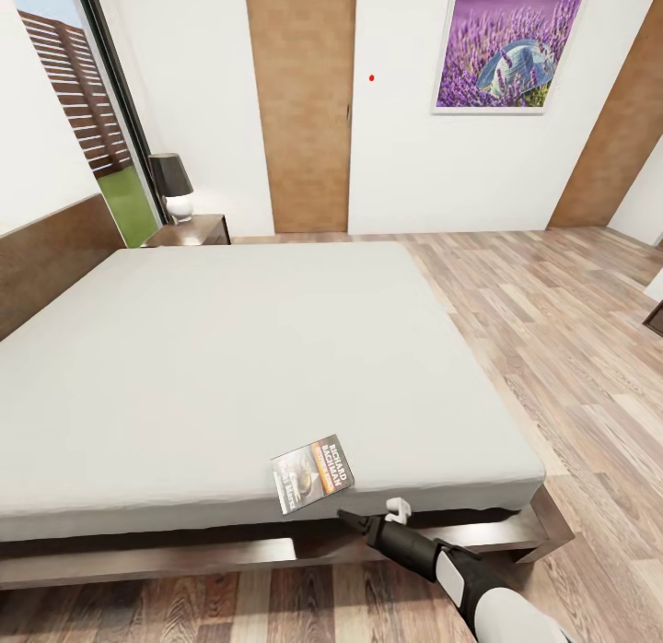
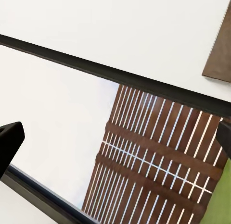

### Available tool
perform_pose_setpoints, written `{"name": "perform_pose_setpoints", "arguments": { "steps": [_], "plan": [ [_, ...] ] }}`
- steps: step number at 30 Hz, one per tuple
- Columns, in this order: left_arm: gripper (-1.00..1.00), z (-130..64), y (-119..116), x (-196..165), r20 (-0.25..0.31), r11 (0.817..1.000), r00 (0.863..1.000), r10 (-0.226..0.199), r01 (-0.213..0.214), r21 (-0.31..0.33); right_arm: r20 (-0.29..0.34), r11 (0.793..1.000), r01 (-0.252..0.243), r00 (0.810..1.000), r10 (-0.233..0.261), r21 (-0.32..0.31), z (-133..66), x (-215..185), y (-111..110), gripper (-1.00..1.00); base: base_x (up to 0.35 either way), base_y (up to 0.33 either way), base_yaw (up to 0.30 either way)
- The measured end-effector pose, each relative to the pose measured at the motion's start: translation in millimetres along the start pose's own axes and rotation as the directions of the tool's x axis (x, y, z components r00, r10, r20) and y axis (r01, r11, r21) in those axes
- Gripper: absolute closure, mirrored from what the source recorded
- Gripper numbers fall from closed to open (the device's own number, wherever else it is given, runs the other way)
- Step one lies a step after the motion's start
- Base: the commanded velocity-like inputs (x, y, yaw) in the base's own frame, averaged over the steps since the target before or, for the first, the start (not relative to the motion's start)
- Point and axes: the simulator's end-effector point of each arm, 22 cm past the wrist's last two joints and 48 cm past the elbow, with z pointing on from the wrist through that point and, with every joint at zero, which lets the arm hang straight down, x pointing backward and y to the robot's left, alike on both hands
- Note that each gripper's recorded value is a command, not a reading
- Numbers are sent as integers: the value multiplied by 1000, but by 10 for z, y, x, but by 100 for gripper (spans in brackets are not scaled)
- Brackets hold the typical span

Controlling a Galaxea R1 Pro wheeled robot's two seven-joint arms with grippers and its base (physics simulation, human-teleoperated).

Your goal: In the bedroom, move the book from the bed onto either nightstand, and place the two sandals side by side next to the bed.

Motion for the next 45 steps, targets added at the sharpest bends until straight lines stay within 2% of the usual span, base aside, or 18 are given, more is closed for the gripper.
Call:
{"name": "perform_pose_setpoints", "arguments": {
  "steps": [4,6,11,41,45],
  "plan": [
    [-100,1,0,-1,0,1000,1000,0,0,0,2,1000,3,1000,-3,-3,15,4,15,-100,0,0,0],
    [-100,7,3,-50,6,1000,1000,6,-6,-2,26,1000,6,1000,-6,-2,-4,-137,12,-100,0,0,0],
    [-100,7,3,-51,6,999,999,33,-33,-2,29,1000,7,1000,-6,-3,-2,-154,15,-100,0,0,0],
    [-100,7,4,-52,6,999,999,34,-34,-2,29,1000,7,1000,-7,-3,-2,-155,15,-100,0,0,0],
    [-100,-116,-58,4,12,997,997,78,-78,16,17,999,8,1000,-9,38,-151,-82,-169,-100,0,0,0]
  ]
}}
